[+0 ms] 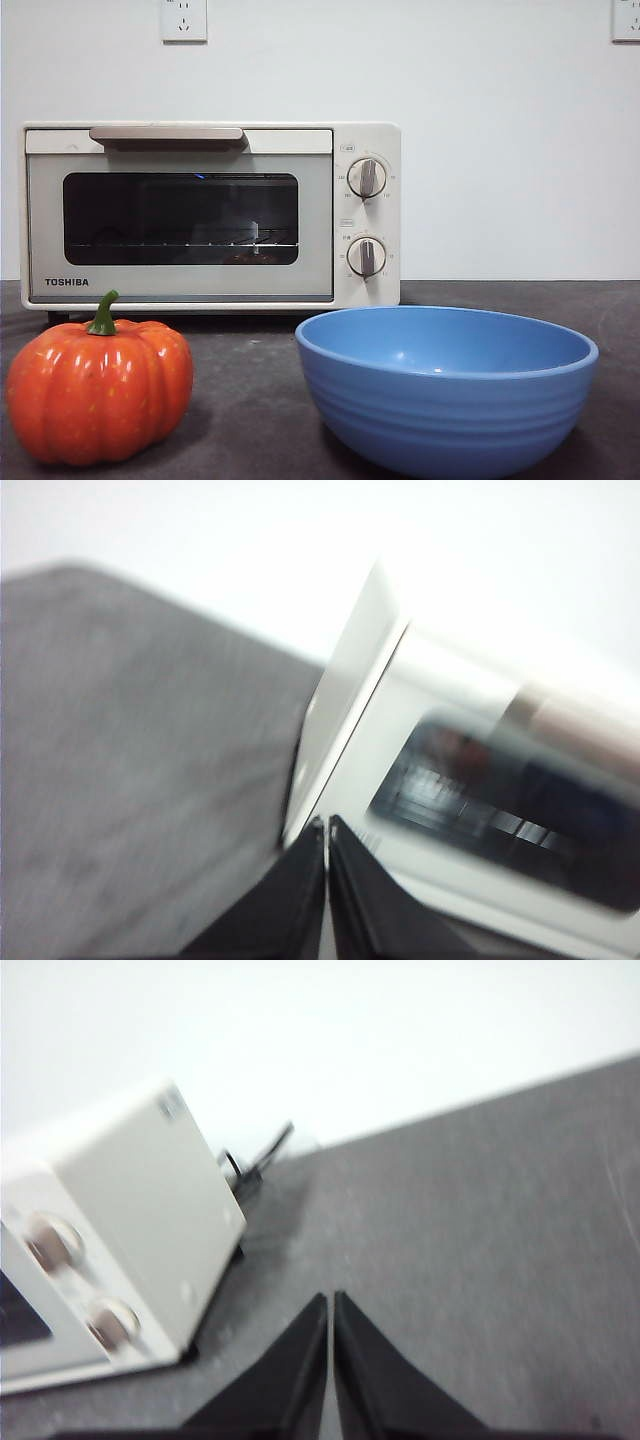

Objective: Place pumpkin in the steamer

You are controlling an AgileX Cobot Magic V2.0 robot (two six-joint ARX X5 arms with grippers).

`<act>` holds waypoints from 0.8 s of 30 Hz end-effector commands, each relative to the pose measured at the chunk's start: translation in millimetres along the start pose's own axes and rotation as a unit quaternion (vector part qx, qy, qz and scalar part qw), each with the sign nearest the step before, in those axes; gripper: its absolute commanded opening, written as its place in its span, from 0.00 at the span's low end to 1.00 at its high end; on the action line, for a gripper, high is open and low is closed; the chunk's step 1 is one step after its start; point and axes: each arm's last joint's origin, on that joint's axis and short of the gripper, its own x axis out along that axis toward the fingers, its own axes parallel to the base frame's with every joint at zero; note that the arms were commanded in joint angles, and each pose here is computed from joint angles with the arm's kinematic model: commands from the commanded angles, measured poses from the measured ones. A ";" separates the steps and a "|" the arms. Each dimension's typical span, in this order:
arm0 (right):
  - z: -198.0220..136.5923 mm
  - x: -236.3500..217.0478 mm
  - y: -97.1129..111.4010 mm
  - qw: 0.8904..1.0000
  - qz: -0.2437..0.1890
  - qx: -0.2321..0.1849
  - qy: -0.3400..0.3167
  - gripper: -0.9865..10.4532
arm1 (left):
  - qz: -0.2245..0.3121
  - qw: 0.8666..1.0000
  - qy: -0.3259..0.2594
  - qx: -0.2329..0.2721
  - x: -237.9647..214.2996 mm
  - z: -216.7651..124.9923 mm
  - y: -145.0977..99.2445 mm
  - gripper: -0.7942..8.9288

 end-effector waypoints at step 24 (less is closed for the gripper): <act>121.2 58.8 53.7 0.947 0.128 -0.092 0.280 0.09 | -0.157 0.948 0.249 0.123 30.7 113.1 -59.8 0.10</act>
